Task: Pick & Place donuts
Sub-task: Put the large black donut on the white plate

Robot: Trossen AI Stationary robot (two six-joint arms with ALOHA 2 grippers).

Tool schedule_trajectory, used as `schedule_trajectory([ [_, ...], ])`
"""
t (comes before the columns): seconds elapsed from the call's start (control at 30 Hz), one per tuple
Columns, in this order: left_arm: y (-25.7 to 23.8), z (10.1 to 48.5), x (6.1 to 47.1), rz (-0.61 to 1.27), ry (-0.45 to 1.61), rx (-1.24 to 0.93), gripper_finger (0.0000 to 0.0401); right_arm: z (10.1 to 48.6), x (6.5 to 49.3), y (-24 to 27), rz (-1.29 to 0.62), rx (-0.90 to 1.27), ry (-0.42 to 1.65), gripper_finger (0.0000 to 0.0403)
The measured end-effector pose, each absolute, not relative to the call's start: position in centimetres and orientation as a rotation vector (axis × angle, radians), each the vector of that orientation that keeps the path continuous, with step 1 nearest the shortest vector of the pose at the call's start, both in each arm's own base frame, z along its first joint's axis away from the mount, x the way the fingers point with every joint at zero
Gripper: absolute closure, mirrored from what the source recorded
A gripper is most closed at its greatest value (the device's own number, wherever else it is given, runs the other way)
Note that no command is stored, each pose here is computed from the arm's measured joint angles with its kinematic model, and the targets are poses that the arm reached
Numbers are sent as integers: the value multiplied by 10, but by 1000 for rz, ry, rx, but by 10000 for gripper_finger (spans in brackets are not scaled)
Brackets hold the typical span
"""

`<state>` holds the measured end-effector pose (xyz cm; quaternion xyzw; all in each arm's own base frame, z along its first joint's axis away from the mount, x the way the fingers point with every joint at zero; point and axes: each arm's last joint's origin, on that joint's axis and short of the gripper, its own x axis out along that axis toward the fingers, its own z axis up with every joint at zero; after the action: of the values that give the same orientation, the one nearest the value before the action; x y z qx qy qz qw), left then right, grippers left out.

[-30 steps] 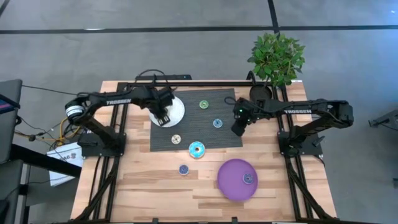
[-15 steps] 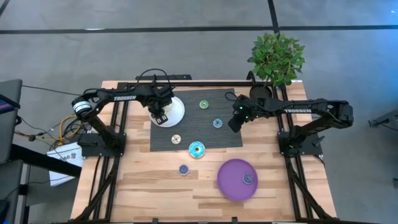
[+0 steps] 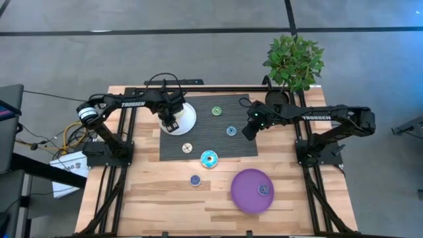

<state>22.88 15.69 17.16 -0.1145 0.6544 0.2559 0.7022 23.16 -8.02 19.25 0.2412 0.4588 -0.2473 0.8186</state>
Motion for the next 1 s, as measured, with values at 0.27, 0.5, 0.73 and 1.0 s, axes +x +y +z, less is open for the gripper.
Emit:
schedule_trajectory([
  [0.27, 155, 171, 226, 573, 1489, -276, 273, 192, 232, -80, -526, 514, 978, 285],
  [0.5, 154, 171, 226, 576, 1479, -333, 272, 192, 232, -80, -525, 514, 978, 285],
  [0.73, 154, 171, 226, 599, 1471, -356, 272, 192, 232, -80, -526, 516, 978, 285],
  [1.0, 156, 172, 225, 685, 1480, -306, 272, 192, 232, -79, -538, 541, 972, 285],
])
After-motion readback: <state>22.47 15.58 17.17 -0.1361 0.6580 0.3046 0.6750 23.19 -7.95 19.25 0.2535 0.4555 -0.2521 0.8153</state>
